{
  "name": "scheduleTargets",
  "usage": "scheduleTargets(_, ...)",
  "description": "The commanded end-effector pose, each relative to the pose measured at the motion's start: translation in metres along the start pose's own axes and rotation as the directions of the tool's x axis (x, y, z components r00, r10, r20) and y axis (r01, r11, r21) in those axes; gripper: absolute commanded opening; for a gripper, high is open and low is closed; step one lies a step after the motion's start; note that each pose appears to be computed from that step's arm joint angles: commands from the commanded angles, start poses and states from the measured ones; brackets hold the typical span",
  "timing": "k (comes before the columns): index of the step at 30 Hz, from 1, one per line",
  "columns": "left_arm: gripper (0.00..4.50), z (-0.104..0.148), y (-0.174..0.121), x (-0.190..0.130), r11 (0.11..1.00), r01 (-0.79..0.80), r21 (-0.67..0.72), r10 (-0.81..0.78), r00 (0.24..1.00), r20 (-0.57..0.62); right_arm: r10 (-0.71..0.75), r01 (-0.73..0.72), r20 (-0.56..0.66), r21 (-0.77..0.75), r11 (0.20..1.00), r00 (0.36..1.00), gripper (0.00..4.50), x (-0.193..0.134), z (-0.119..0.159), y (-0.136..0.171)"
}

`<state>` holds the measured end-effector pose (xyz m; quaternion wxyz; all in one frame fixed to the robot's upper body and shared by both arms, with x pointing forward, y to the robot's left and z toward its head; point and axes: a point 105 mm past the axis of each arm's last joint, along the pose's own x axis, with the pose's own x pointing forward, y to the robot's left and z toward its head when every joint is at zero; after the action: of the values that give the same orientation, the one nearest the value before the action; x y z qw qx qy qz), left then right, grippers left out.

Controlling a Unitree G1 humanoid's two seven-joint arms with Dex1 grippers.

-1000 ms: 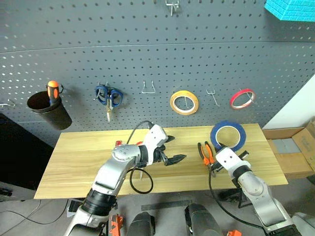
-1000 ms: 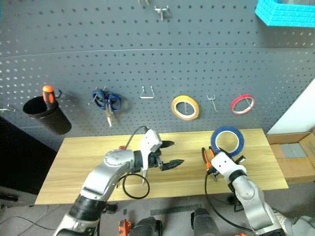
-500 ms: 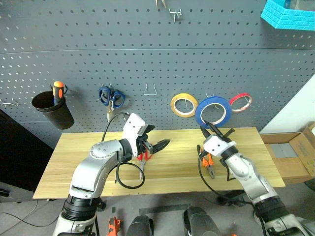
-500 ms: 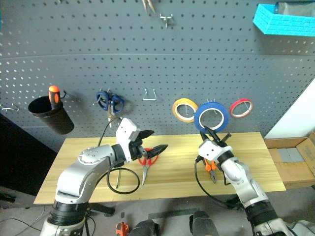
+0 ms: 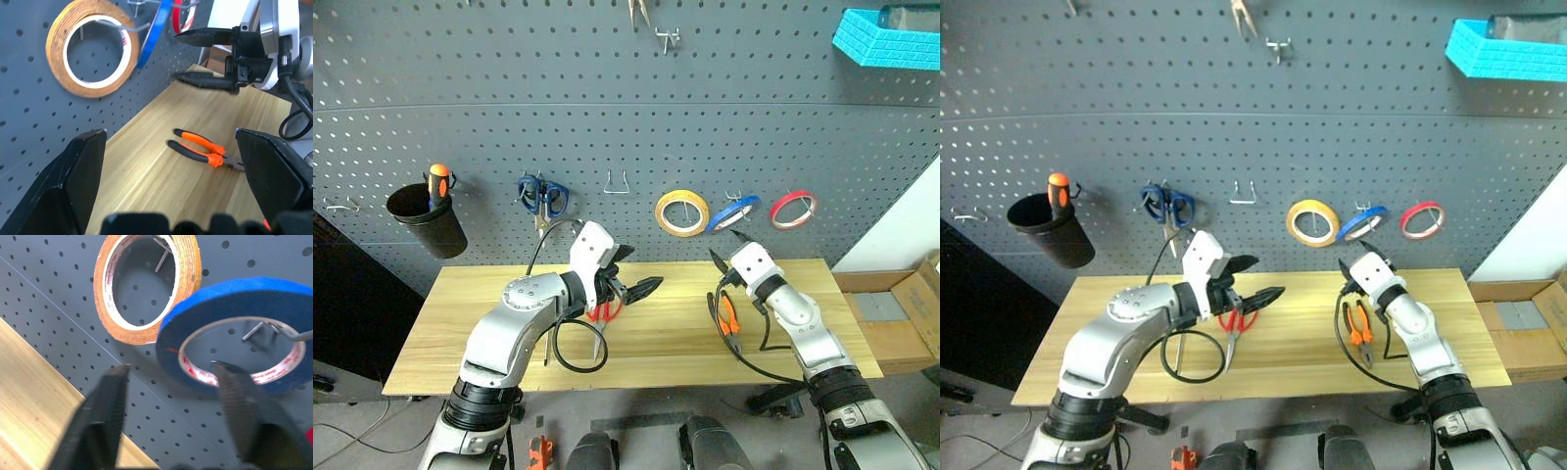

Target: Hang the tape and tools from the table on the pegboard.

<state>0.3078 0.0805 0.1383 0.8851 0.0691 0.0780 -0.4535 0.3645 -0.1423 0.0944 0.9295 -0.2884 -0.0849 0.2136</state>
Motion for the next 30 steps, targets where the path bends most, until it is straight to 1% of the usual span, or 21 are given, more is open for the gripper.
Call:
scheduleTargets(1,4.50,0.005,-0.004,-0.001,1.000,0.013,0.019,-0.013,1.000,0.026,-0.018,0.016,0.025,0.045,0.999,1.000,4.25,-0.010,0.008,0.000)
scheduleTargets(2,4.50,-0.003,-0.006,-0.003,1.000,0.014,0.008,-0.014,1.000,0.007,0.002,-0.002,-0.006,0.084,0.996,1.000,4.47,-0.019,0.001,0.011)
scheduleTargets(4,4.50,-0.026,-0.011,-0.008,1.000,0.012,0.015,-0.011,0.999,-0.053,0.041,-0.027,-0.079,0.167,0.986,0.996,4.47,-0.035,-0.010,0.030)
scheduleTargets(5,4.50,-0.040,-0.014,-0.012,0.999,0.015,0.031,-0.012,0.995,-0.096,0.061,-0.029,-0.148,0.208,0.978,0.987,4.47,-0.042,-0.020,0.040)
scheduleTargets(7,4.50,-0.059,-0.019,-0.018,0.999,0.025,0.045,-0.018,0.989,-0.147,0.092,-0.008,-0.292,0.277,0.961,0.952,4.47,-0.050,-0.038,0.053)
scheduleTargets(9,4.50,-0.075,-0.023,-0.022,0.999,0.030,0.042,-0.022,0.983,-0.182,0.131,0.047,-0.416,0.392,0.919,0.900,4.47,-0.053,-0.052,0.063)
scheduleTargets(12,4.50,-0.089,-0.029,-0.025,0.996,0.054,0.067,-0.038,0.974,-0.223,0.187,0.075,-0.485,0.471,0.879,0.854,4.47,-0.045,-0.055,0.070)
scheduleTargets(16,4.50,-0.091,-0.028,-0.024,0.993,0.063,0.097,-0.039,0.973,-0.228,0.225,0.070,-0.545,0.467,0.881,0.808,4.47,-0.034,-0.060,0.069)
scheduleTargets(21,4.50,-0.088,-0.029,-0.023,0.994,0.043,0.101,-0.021,0.977,-0.213,0.210,0.150,-0.628,0.470,0.870,0.749,4.47,-0.033,-0.076,0.059)
scheduleTargets(24,4.50,-0.085,-0.033,-0.025,0.996,0.031,0.089,-0.012,0.979,-0.204,0.198,0.175,-0.653,0.460,0.871,0.731,4.47,-0.033,-0.083,0.052)
scheduleTargets(28,4.50,-0.086,-0.035,-0.029,0.997,0.012,0.076,0.004,0.979,-0.206,0.224,0.198,-0.679,0.485,0.852,0.699,4.47,-0.030,-0.091,0.057)
scheduleTargets(30,4.50,-0.085,-0.036,-0.030,0.997,0.005,0.073,0.011,0.979,-0.206,0.233,0.196,-0.677,0.494,0.847,0.698,4.47,-0.025,-0.091,0.059)
